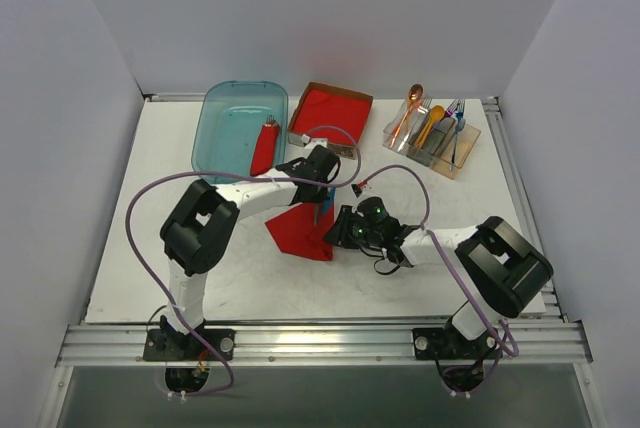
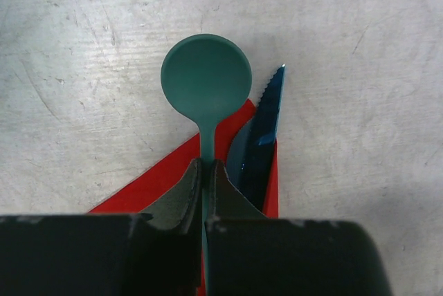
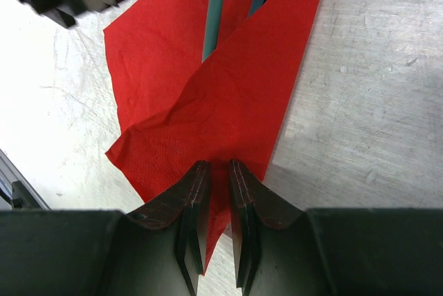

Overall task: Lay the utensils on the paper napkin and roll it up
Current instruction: Place the utensils on the napkin.

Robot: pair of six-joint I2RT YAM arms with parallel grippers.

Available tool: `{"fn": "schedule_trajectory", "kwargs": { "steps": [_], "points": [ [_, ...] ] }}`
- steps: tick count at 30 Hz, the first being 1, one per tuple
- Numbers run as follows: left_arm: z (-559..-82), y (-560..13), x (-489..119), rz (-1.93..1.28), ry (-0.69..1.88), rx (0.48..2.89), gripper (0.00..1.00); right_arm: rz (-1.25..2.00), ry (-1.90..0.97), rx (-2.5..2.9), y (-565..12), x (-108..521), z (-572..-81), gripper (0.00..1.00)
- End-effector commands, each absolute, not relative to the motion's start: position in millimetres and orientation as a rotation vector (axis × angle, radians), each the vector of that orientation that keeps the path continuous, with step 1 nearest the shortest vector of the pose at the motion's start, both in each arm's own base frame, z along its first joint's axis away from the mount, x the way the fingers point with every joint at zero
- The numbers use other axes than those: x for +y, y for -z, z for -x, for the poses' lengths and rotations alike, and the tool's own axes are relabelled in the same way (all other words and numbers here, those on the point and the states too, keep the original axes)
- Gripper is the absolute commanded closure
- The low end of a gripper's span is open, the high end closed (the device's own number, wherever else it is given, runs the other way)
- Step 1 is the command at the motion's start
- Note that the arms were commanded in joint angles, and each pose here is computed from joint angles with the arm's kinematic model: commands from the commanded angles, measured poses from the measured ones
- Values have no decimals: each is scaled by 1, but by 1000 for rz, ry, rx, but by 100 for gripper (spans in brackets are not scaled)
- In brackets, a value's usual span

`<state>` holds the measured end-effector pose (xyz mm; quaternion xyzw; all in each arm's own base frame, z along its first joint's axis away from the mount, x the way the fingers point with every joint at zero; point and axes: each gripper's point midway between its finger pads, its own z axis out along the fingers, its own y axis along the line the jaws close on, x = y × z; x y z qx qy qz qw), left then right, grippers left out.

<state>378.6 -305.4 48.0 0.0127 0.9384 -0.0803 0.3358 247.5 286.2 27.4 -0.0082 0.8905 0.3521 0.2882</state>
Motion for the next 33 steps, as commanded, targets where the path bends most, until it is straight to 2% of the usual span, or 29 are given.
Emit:
{"fn": "schedule_trajectory", "kwargs": {
  "steps": [1,17,19,23,31,33],
  "points": [
    [-380,-53,-314,-37,212,2455,98,16,-965,2311,-44,290,-254,82],
    [-369,-40,-328,-96,235,2514,96,21,-973,2315,-41,292,-255,82],
    [-369,-39,-328,-99,231,2520,92,21,-975,2315,-41,293,-254,82],
    [-369,-39,-326,-101,216,2524,77,19,-976,2316,-42,293,-255,82],
    [-367,-40,-327,-107,229,2529,73,16,-971,2320,-40,292,-255,82],
    [-367,-41,-325,-105,223,2526,70,18,-972,2318,-41,292,-254,82]
  ]
}}
